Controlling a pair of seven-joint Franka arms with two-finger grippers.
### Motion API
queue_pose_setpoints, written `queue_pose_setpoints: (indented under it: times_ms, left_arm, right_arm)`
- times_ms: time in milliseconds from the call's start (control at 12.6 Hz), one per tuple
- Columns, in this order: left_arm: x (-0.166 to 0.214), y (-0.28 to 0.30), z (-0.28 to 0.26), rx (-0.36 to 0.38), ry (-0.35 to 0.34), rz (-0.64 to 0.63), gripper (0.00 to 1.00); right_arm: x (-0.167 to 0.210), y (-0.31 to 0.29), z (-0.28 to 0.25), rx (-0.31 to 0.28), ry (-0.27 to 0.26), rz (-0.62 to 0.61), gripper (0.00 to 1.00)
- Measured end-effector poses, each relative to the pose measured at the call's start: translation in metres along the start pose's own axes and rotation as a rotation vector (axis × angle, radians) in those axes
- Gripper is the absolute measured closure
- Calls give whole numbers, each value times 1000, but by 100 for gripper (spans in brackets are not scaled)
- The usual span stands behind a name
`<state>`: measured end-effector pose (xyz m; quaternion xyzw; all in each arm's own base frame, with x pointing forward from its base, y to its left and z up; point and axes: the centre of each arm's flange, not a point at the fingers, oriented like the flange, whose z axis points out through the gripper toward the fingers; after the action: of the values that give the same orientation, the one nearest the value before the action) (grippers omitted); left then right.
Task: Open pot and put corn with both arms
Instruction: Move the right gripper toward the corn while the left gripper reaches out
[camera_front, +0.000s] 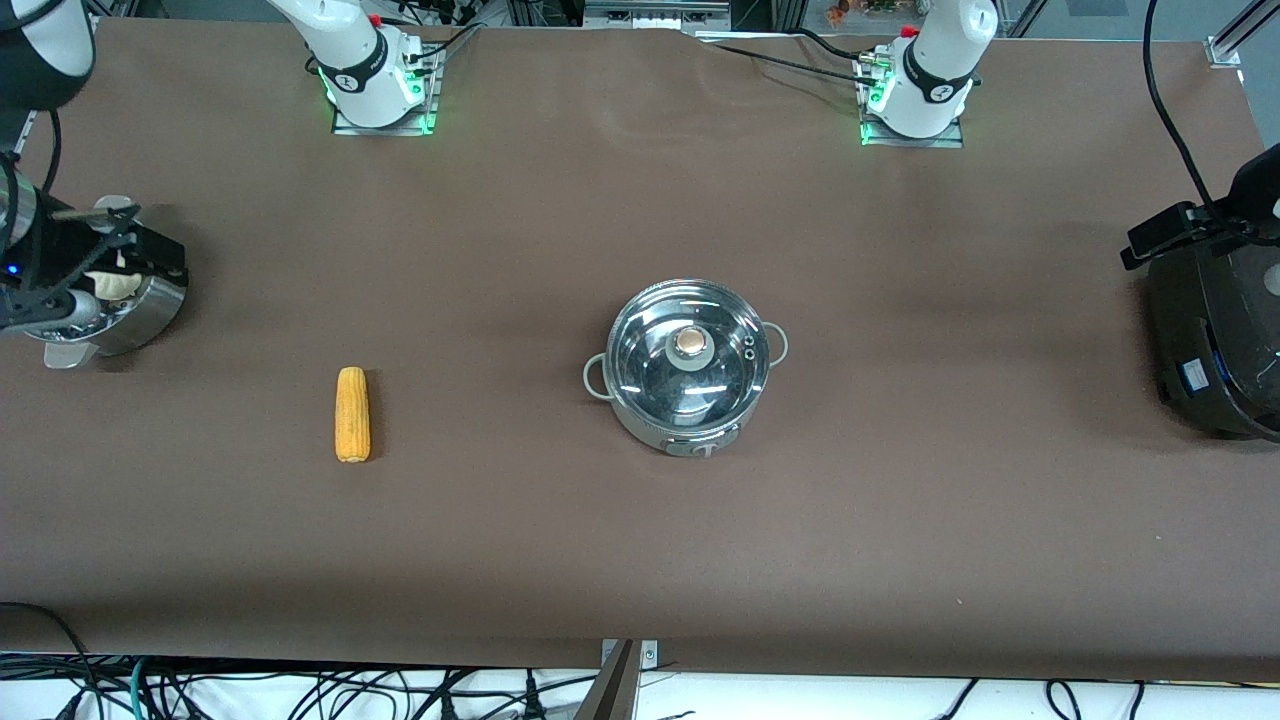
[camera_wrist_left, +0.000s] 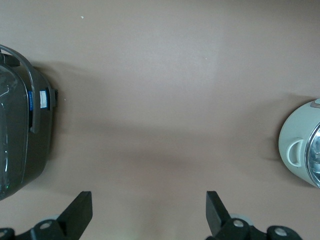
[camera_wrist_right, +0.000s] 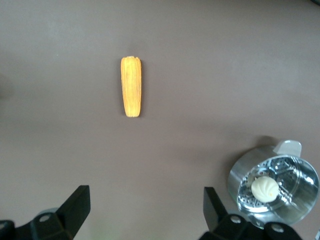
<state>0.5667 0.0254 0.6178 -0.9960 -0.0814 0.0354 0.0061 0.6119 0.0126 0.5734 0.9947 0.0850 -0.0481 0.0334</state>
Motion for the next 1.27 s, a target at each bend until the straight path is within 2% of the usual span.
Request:
queue_pose_setpoints:
  times_ms: [158, 474, 712, 949, 1265]
  left_arm:
    - [0, 0, 0, 0, 0, 0, 0]
    - [0, 0, 0, 0, -1, 0, 0]
    - [0, 0, 0, 0, -1, 0, 0]
    - [6, 6, 12, 5, -23, 14, 0]
    - [27, 32, 51, 17, -66, 52, 0]
  right_arm:
    - [10, 0, 14, 2, -7, -3, 0]
    - [33, -1, 42, 7, 12, -8, 0]
    - [45, -4, 58, 47, 20, -4, 0]
    - [59, -3, 77, 57, 42, 0, 0]
    - [92, -9, 144, 122, 44, 14, 0]
